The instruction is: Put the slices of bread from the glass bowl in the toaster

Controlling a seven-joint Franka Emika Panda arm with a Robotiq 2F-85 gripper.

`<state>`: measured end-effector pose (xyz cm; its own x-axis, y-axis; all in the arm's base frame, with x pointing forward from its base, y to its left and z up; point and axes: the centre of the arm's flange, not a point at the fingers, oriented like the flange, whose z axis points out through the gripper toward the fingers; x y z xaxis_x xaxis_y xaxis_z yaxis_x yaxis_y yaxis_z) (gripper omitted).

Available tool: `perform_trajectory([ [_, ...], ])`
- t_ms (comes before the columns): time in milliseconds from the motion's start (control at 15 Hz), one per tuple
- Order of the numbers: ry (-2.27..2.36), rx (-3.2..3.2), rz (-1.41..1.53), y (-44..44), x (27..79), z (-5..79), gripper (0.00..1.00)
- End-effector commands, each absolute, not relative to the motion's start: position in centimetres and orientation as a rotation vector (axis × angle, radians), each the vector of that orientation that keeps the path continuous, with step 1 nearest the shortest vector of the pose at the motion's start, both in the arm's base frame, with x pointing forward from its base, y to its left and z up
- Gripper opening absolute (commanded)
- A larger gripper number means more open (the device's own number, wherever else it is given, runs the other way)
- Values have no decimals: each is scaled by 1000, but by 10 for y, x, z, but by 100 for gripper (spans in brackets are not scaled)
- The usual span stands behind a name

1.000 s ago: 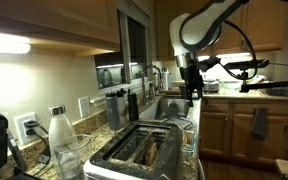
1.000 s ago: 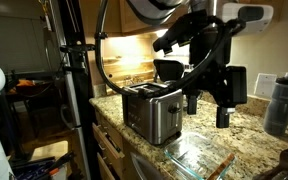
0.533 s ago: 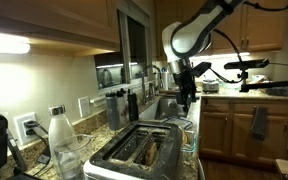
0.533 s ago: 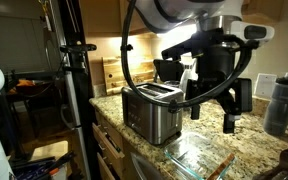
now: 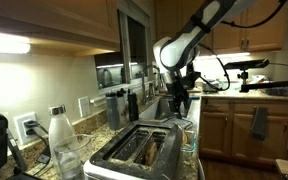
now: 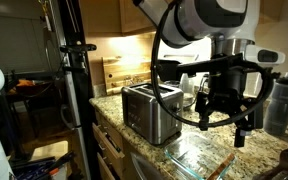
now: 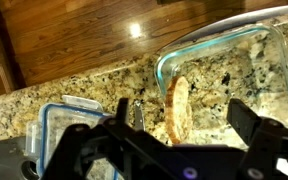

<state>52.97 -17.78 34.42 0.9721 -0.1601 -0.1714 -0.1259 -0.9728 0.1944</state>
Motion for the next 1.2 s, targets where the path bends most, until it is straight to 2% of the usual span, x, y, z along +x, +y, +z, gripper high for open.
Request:
perform_trajectory([
  [0,-209,2963,-311,-186,544,334,100],
  [1133,-262,2988,-401,-197,562,289,100],
])
